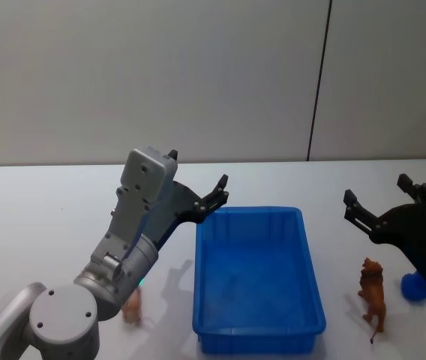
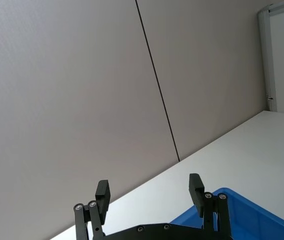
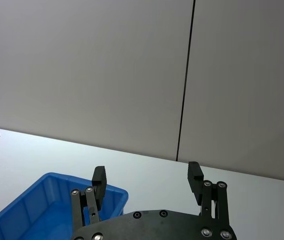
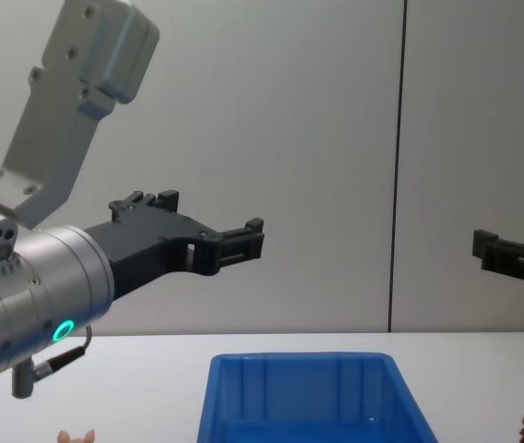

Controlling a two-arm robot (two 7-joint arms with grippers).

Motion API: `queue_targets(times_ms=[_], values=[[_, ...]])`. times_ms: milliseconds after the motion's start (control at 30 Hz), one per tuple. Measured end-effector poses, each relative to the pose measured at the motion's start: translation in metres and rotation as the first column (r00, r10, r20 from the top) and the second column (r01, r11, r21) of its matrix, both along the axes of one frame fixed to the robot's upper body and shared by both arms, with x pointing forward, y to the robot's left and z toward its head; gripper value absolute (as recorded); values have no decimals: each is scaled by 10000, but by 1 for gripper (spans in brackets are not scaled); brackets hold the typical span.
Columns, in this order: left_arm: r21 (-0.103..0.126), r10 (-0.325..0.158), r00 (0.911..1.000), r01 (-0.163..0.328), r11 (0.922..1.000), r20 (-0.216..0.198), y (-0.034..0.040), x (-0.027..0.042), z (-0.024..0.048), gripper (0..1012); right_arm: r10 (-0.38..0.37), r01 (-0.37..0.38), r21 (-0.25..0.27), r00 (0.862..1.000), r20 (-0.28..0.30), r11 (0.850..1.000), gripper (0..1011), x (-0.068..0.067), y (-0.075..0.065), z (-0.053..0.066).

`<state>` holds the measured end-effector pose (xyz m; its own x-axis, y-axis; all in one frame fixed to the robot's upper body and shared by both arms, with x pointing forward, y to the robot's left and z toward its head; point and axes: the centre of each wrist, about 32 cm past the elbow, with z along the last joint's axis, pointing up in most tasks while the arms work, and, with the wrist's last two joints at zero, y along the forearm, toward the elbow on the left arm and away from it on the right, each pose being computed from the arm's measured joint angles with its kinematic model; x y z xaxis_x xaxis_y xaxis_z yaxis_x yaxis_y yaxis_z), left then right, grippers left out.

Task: Pick up the two dolls from the table and place them into the box.

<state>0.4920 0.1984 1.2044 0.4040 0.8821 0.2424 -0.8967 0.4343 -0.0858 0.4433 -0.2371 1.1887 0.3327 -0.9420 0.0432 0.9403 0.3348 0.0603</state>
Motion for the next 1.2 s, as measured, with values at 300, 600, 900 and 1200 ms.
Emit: queue_targets(times_ms=[300,600,900,1200], values=[[0,0,10000,0,10000,0,0,0,0,1001,0,0,0,10000,1,10000,1001,0,0,0],[0,0,10000,0,10000,1,0,0,0,1001,0,0,0,10000,1,10000,1001,0,0,0],[-1,0,10000,0,10000,0,0,0,0,1001,0,0,0,10000,0,10000,1001,0,0,0],[-1,0,10000,0,10000,0,0,0,0,1001,4,-4,9,10000,3,10000,1001,1,-4,2]])
